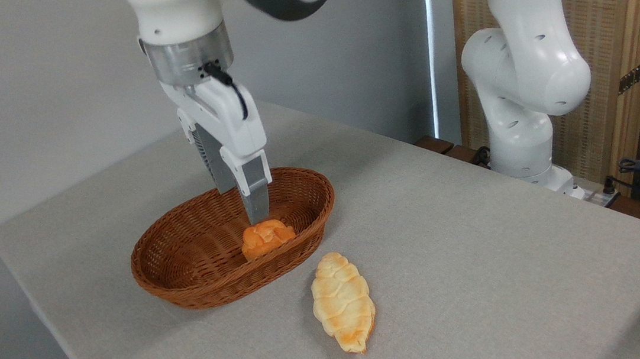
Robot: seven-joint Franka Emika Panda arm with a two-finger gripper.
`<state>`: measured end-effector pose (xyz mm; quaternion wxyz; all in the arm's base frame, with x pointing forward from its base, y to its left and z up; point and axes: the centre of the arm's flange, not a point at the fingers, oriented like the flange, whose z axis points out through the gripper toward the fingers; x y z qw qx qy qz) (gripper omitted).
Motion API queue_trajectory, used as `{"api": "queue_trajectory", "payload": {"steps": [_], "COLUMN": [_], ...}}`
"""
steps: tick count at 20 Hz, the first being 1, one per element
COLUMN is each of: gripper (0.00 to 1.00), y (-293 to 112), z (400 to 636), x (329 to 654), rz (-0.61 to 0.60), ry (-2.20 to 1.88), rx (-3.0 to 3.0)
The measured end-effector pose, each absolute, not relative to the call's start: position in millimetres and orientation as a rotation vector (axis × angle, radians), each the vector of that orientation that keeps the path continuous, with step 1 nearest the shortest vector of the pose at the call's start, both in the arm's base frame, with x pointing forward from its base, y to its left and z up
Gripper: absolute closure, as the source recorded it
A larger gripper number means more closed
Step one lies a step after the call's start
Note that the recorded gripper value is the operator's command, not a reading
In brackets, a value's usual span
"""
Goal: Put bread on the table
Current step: 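Lower the gripper into the basket onto the orange bread roll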
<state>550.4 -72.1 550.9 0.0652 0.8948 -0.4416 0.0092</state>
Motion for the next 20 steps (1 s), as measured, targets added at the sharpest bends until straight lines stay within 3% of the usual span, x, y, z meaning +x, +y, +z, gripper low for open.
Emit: {"api": "queue_trajectory", "payload": {"steps": [9, 20], "gripper": [0.0, 0.0], "y": [-133.3, -158.7], "z": [489.0, 432.5], "x": [536.5, 544.8], "rz": [-0.164, -0.282], "ry": [-1.453, -1.508], "rx": [2.601, 2.589]}}
